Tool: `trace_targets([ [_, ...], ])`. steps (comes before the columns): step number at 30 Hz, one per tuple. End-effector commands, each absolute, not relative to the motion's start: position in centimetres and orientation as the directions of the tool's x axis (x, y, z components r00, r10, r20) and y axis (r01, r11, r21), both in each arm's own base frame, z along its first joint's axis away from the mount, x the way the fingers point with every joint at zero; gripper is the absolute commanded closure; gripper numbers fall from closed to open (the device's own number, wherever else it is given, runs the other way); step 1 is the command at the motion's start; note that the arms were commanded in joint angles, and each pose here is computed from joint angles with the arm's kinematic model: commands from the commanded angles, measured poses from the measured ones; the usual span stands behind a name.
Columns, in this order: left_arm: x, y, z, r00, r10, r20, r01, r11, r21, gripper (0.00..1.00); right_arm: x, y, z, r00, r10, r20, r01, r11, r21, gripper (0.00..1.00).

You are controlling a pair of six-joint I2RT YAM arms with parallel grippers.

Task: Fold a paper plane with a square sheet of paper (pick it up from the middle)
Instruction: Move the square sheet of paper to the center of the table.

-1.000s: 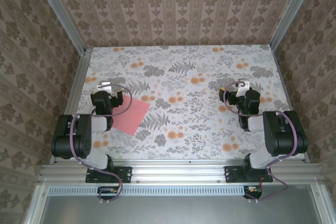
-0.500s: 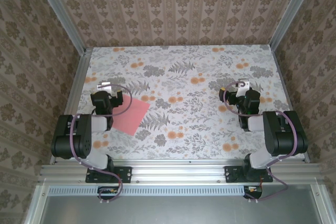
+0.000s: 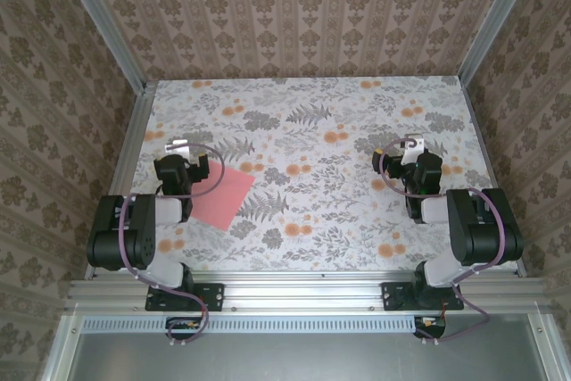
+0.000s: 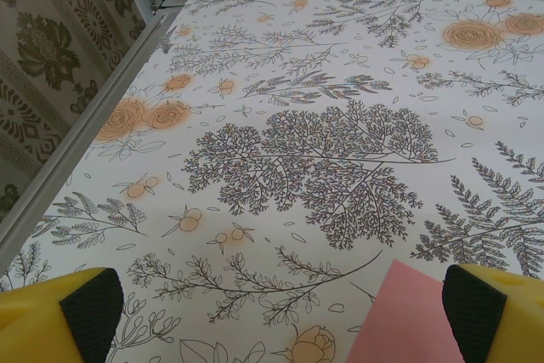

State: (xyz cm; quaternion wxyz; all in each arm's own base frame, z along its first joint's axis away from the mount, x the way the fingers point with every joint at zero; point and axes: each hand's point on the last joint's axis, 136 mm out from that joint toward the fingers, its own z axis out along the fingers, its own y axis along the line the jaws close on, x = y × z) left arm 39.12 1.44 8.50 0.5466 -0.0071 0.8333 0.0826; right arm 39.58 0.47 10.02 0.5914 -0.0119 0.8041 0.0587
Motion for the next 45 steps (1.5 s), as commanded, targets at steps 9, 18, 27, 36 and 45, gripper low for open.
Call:
trace_targets([
  [9, 39.5, 1.4, 9.5, -0.368, 0.073, -0.927, -0.109, 0.987, 0.121, 0.0, 39.6, 0.9, 10.3, -0.287, 0.057, -0.956, -0.11, 0.99, 0.093, 0.0],
  [18, 39.5, 1.3, 9.5, -0.368, 0.074, -0.927, -0.107, 0.987, 0.122, 0.0, 39.6, 0.9, 10.3, -0.285, 0.057, -0.957, -0.109, 0.99, 0.092, 0.0],
  [27, 39.5, 1.3, 9.5, -0.367, 0.074, -0.927, -0.107, 0.987, 0.121, 0.0, 39.7, 0.9, 10.4, -0.284, 0.055, -0.957, -0.111, 0.99, 0.09, 0.0],
  [36, 39.5, 1.4, 9.5, -0.369, 0.074, -0.927, -0.107, 0.987, 0.121, 0.0, 39.8, 0.8, 10.3, -0.294, 0.058, -0.954, -0.095, 0.991, 0.089, 0.0],
  [45, 39.6, 0.4, 10.2, -0.386, 0.1, -0.917, -0.049, 0.99, 0.129, 0.0, 38.1, -0.1, 12.2, -0.214, 0.06, -0.975, -0.016, 0.998, 0.065, 0.0],
])
